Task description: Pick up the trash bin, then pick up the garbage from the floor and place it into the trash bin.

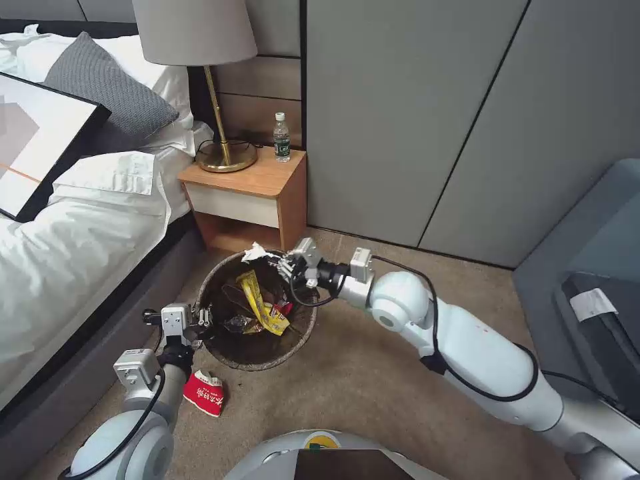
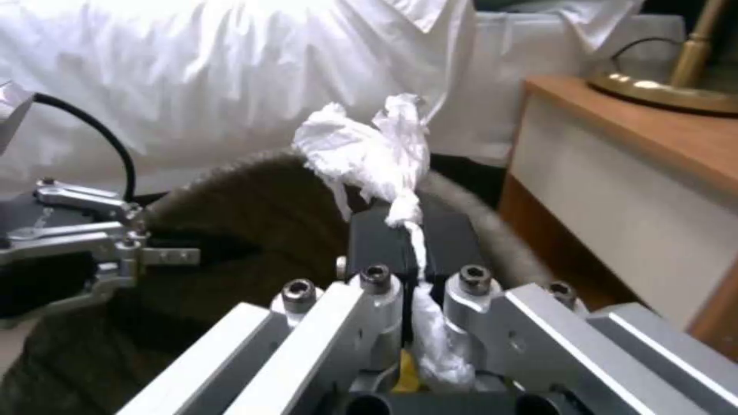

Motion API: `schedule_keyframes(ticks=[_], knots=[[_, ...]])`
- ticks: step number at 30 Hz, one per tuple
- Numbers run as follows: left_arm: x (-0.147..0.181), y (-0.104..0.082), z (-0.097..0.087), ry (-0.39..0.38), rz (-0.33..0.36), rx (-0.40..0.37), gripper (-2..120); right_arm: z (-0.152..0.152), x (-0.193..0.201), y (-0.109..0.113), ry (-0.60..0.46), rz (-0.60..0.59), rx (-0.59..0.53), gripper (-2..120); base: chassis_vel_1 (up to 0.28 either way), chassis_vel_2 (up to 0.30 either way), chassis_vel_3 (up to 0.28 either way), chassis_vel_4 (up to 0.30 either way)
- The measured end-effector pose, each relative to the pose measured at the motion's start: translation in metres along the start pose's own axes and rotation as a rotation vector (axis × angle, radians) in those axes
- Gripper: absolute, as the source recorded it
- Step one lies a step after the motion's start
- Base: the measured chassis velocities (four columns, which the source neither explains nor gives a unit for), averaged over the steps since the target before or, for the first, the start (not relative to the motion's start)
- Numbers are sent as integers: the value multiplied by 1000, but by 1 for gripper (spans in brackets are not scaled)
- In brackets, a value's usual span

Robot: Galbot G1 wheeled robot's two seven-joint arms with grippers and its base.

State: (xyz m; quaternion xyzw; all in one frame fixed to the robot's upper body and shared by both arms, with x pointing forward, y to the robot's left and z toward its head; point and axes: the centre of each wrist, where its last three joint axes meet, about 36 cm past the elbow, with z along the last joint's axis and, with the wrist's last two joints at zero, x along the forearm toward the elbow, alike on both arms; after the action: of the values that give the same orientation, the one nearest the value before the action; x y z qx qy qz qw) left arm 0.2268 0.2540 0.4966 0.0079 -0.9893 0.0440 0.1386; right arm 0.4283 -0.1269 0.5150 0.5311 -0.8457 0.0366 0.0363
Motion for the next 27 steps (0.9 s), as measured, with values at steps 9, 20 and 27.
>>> schedule_keyframes(ticks=[9,20,27], knots=[[-2,0,-2,-10,3,6,2,14,-11,16,48,-33,-30,0,0,0,0,0],[-2,0,-3,-12,3,6,2,25,-18,30,93,-55,-35,20,0,0,0,0],[-3,1,-2,-11,2,6,2,28,-20,33,94,-52,-34,43,0,0,0,0]])
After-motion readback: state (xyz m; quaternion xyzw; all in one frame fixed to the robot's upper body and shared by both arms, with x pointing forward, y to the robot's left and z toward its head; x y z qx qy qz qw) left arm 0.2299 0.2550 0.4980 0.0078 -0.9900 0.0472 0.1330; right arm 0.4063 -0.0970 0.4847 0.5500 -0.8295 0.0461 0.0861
